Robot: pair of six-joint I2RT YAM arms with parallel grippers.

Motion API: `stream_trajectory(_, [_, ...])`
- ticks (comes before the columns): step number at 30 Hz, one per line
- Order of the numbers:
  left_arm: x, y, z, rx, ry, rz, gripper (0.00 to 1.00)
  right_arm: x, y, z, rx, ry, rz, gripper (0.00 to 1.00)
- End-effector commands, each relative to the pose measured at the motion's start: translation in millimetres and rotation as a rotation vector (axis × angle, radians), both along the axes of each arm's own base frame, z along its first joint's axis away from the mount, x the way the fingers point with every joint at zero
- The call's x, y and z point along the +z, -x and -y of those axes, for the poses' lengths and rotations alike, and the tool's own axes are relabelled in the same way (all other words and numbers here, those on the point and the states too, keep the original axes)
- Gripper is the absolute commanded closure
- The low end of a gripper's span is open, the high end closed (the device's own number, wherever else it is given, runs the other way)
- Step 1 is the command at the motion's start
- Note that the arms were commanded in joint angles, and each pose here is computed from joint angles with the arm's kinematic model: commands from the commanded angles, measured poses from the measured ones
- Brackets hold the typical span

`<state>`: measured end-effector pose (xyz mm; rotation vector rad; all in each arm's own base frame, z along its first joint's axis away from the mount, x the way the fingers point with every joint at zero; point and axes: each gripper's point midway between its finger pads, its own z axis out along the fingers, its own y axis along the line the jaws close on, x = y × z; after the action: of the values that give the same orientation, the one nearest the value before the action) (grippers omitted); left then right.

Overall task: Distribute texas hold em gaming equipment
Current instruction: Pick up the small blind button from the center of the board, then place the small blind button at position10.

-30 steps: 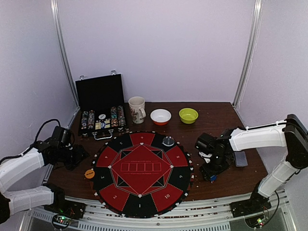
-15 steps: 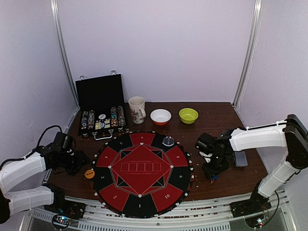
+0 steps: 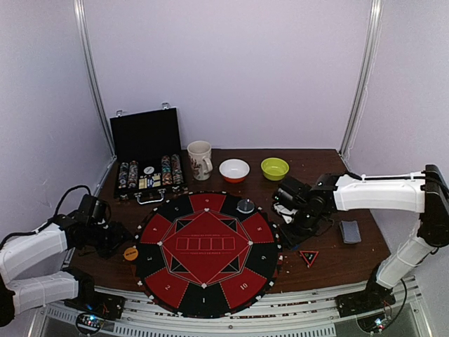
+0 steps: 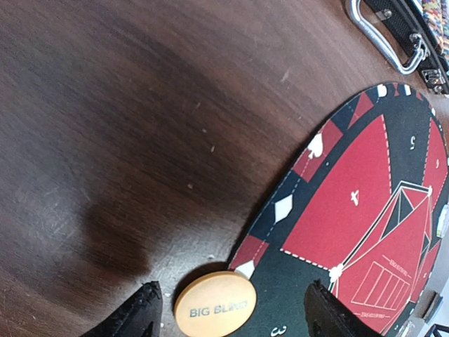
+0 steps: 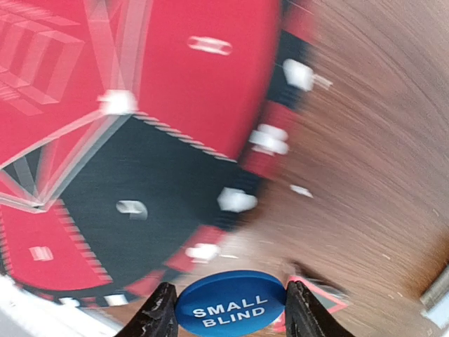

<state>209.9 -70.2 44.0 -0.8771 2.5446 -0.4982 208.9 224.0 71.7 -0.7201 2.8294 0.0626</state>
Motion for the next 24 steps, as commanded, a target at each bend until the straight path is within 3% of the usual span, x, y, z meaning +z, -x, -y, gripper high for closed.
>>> stream_trajectory(1, [-1.5, -0.9, 2.6, -0.002, 0.019, 0.011, 0.27, 6.4, 12.5, -38.5, 0.108, -0.086, -0.012, 0.65])
stream_trajectory(4, [-2.3, -1.5, 0.3, 0.006, 0.007, 0.009, 0.26, 1.7, 13.0, -61.3, 0.152, -0.114, -0.001, 0.65])
stream_trajectory(8, [-2.6, -2.3, 1.7, -0.009, 0.004, 0.002, 0.25, -15.7, 10.7, -74.9, 0.201, -0.046, 0.008, 0.65])
stream_trajectory(24, [-4.0, -5.1, 0.3, -0.027, -0.025, -0.009, 0.22, -48.2, 11.0, -82.6, 0.255, 0.098, 0.018, 0.61])
